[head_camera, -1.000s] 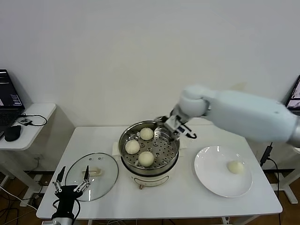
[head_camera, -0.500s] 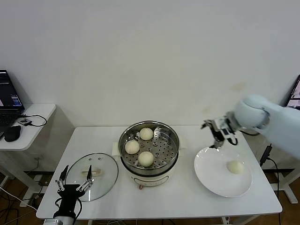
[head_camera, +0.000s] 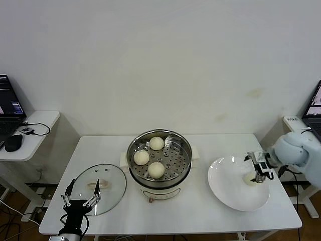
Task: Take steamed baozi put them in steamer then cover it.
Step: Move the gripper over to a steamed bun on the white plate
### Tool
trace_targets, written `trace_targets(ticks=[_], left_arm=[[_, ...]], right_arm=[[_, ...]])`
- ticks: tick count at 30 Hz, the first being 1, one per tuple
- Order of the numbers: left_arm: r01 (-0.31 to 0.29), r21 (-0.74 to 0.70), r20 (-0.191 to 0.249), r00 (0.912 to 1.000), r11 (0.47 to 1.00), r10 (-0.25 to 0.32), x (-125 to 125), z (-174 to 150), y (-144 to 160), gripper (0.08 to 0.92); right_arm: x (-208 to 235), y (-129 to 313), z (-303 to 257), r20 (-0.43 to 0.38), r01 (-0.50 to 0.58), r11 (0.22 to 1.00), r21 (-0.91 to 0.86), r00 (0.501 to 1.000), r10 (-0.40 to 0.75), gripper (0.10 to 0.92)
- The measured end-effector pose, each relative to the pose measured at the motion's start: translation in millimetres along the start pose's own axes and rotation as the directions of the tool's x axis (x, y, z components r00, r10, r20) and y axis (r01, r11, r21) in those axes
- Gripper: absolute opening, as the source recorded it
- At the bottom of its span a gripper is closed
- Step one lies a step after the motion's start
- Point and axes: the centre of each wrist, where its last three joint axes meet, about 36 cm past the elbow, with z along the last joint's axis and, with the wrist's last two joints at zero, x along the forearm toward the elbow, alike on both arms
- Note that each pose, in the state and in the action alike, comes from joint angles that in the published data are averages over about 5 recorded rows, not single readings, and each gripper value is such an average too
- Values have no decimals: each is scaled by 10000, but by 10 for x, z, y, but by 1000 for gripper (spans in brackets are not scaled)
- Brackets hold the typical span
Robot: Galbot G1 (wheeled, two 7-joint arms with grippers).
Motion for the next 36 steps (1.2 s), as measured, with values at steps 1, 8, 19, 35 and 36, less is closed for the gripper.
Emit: trace_targets(ticks=[1, 8, 19, 35, 36], left_arm=[[5, -6, -10, 10000, 10000, -5, 3, 1, 3, 823], [46, -38, -71, 10000, 10000, -46, 13, 17, 19, 823], [115, -42, -120, 9999, 9999, -115, 18, 34, 28, 823], [187, -73, -161, 9997, 9998, -188, 9, 58, 51, 823], [190, -72, -158, 9997, 9998, -191, 8, 58, 51, 823]], right_arm=[[-39, 24, 37, -54, 23, 10000, -82, 10000, -23, 823], [-275, 116, 253, -357, 94, 9980, -627, 9993, -117, 823], [-589, 139, 412, -674, 92, 9933, -1149, 9976, -170, 823], [-925, 59, 393, -678, 99, 9886, -1502, 9975, -202, 758], [-942, 55, 386, -673, 108, 9885, -1511, 9975, -212, 752]])
